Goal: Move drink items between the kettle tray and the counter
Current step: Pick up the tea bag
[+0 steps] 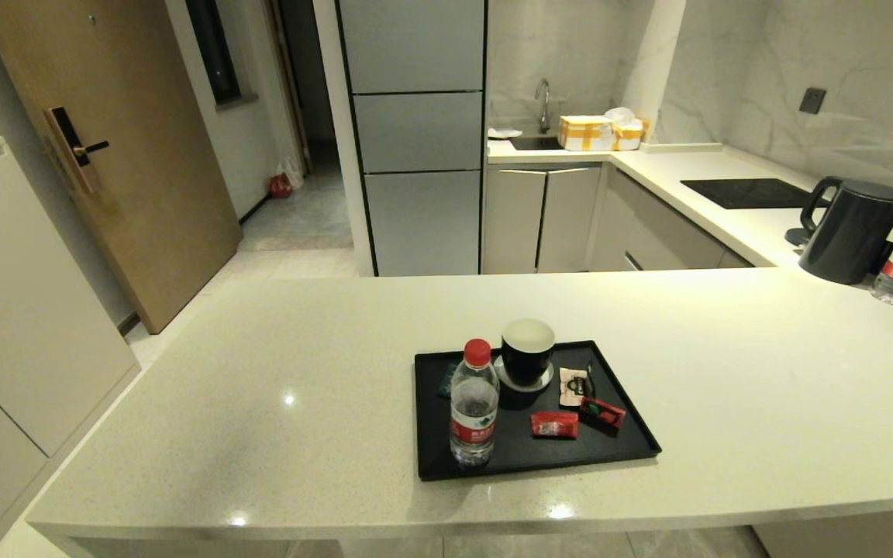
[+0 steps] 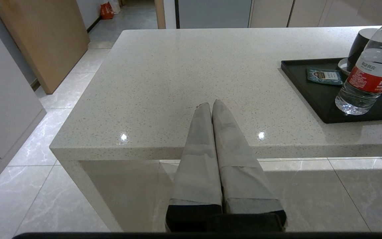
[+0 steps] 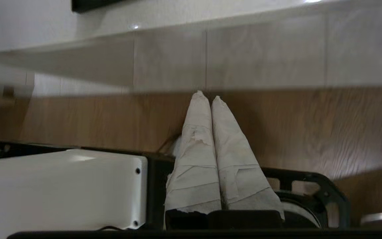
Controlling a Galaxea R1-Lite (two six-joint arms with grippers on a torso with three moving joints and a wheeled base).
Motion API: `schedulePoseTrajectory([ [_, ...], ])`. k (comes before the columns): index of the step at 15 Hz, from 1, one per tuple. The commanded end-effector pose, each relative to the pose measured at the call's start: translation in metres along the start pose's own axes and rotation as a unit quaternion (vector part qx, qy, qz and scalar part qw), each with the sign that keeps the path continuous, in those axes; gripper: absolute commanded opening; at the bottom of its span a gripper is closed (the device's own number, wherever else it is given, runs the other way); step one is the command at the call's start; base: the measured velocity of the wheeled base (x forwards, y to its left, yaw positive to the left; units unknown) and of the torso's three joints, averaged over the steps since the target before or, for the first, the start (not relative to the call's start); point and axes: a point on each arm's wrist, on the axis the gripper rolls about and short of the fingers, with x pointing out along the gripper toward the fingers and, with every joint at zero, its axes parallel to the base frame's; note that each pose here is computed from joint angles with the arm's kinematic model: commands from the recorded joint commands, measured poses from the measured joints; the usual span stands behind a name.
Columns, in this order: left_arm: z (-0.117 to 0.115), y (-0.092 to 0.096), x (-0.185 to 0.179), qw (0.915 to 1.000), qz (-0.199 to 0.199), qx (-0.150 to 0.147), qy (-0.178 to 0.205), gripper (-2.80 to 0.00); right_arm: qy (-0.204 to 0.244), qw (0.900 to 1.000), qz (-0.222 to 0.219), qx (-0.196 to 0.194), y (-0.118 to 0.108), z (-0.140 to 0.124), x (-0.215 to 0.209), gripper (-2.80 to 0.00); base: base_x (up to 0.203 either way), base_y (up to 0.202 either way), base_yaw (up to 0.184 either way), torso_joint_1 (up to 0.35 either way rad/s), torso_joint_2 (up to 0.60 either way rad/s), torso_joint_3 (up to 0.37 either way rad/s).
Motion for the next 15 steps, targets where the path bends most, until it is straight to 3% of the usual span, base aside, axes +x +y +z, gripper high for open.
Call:
schedulePoseTrajectory([
  [1,0.0,0.0,0.0,1.0,0.0,0.0,0.0,-2.8,0.101,0.994,-0.01,0.033,-0.011,0.041,0.057,-2.8,0.0,0.0,0.0,0.0,0.0,0.0],
  [5,0.0,0.0,0.0,1.0,0.0,0.0,0.0,-2.8,0.143,0.989,-0.003,0.028,-0.019,0.086,0.13,-2.8,0.0,0.0,0.0,0.0,0.0,0.0],
  [10,0.0,0.0,0.0,1.0,0.0,0.0,0.0,-2.8,0.137,0.99,0.023,-0.011,-0.001,0.152,0.209,-2.8,0.0,0.0,0.0,0.0,0.0,0.0],
  [15,0.0,0.0,0.0,1.0,0.0,0.0,0.0,-2.8,0.164,0.986,0.026,-0.019,0.004,0.162,0.259,-2.8,0.0,0.0,0.0,0.0,0.0,0.0],
])
